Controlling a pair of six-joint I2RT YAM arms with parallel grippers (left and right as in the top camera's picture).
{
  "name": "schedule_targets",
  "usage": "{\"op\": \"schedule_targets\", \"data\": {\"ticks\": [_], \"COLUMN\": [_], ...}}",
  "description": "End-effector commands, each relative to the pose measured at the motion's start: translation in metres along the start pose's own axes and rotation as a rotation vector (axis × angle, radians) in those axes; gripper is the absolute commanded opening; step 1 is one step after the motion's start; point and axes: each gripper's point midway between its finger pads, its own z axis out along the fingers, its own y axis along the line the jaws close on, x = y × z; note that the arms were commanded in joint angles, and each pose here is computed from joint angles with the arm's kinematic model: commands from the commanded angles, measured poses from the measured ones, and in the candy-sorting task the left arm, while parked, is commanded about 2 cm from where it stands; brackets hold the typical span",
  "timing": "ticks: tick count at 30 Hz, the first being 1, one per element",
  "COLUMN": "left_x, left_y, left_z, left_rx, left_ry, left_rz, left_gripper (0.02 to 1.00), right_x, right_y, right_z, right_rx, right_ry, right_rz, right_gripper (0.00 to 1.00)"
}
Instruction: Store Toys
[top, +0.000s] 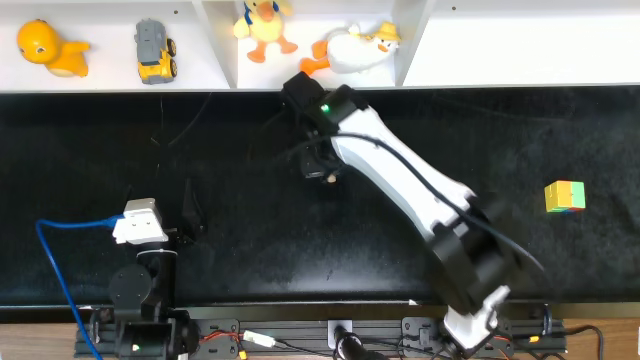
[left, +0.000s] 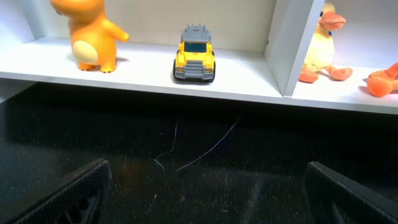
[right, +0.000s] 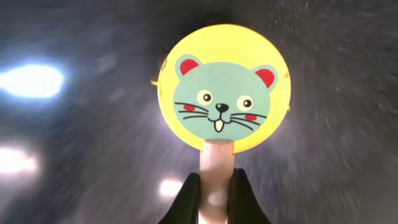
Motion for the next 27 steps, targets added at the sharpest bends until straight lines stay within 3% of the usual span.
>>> {"op": "schedule_targets", "data": {"ticks": [1, 9, 13, 18, 23, 27], "left_x": [0.001, 0.001, 0.001, 0.001, 0.001, 0.001], "left_y": [-0.004, -0.004, -0.004, -0.004, -0.004, -0.004], "left_z": [0.0, 0.0, 0.0, 0.0, 0.0, 0.0], "left_rx": [0.02, 0.02, 0.02, 0.02, 0.02, 0.02], "left_ry": [-0.005, -0.005, -0.005, -0.005, -0.005, -0.005], "left_rz": [-0.011, -0.011, -0.011, -0.011, -0.011, -0.011], "left_gripper": [0.998, 0.998, 0.998, 0.998, 0.998, 0.998], "right_x": [0.009, 0.052, 0.065, 0.084, 0.092, 0.087], "right_y": [0.012, -0.011, -0.033, -0.052, -0.092, -0.134], "right_z": [-0.068, -0.11, -0.119, -0.12, -0.114, -0.118], "right_rx": [-0.039, -0.004, 0.047, 0.032, 0.038, 0.098], "right_ry": [-0.144, -0.13, -0.161, -0.199, -0.225, -0.258], "right_rz": [-0.02, 0.031, 0.095, 0.118, 0.254, 0.389], "right_gripper": [0.047, 0.047, 0.047, 0.047, 0.047, 0.045]}}
